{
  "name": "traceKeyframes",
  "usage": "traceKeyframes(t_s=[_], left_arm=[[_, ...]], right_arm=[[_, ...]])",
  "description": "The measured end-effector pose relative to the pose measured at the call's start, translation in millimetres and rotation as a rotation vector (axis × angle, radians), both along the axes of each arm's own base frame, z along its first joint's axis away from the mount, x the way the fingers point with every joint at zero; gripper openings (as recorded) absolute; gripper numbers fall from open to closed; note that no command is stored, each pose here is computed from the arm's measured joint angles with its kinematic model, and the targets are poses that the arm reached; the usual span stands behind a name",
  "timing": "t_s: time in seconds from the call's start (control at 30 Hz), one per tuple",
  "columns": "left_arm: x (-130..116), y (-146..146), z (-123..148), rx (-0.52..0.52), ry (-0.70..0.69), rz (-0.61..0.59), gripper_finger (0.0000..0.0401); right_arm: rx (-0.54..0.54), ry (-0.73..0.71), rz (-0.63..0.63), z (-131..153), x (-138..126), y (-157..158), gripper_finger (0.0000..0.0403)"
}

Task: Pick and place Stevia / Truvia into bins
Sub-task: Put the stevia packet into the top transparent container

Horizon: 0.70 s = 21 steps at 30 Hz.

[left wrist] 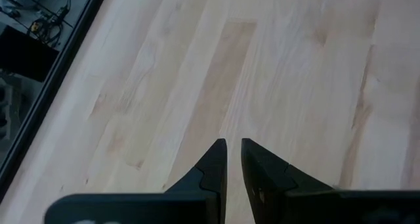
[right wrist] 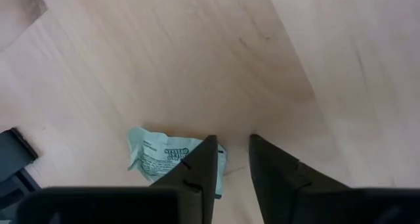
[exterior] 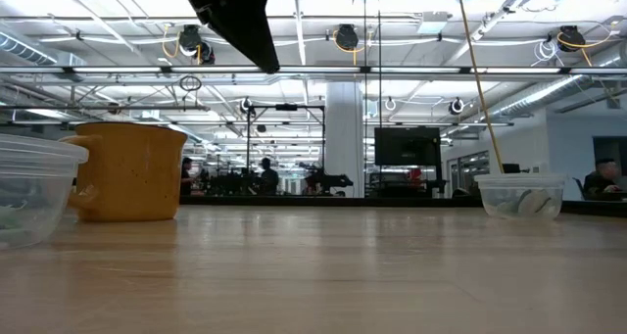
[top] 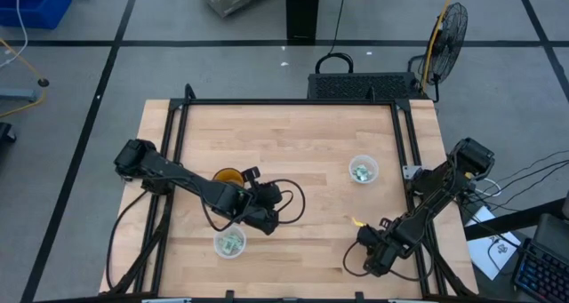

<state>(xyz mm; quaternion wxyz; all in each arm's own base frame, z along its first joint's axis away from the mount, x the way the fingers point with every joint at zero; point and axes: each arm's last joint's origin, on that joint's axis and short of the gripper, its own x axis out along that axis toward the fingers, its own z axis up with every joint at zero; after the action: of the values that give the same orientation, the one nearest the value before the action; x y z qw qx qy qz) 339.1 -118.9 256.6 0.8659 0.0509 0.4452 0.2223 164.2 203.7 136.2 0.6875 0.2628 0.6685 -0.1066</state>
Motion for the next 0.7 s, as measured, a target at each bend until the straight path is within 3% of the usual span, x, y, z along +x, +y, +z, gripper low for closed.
traceKeyframes(t_s=[0.27,0.7], left_arm=[[-0.2,2.7,-2.2,-0.001,0.006,0.013,0.0051],[-0.2,2.7,-2.2,-0.003,0.005,0.015,0.0051]], right_arm=[[0.025,-0.019,0.052,0.3,1.3,2.2,0.0057],[0.049,-0.017,0.021,0.4,2.4,4.1,0.0002]])
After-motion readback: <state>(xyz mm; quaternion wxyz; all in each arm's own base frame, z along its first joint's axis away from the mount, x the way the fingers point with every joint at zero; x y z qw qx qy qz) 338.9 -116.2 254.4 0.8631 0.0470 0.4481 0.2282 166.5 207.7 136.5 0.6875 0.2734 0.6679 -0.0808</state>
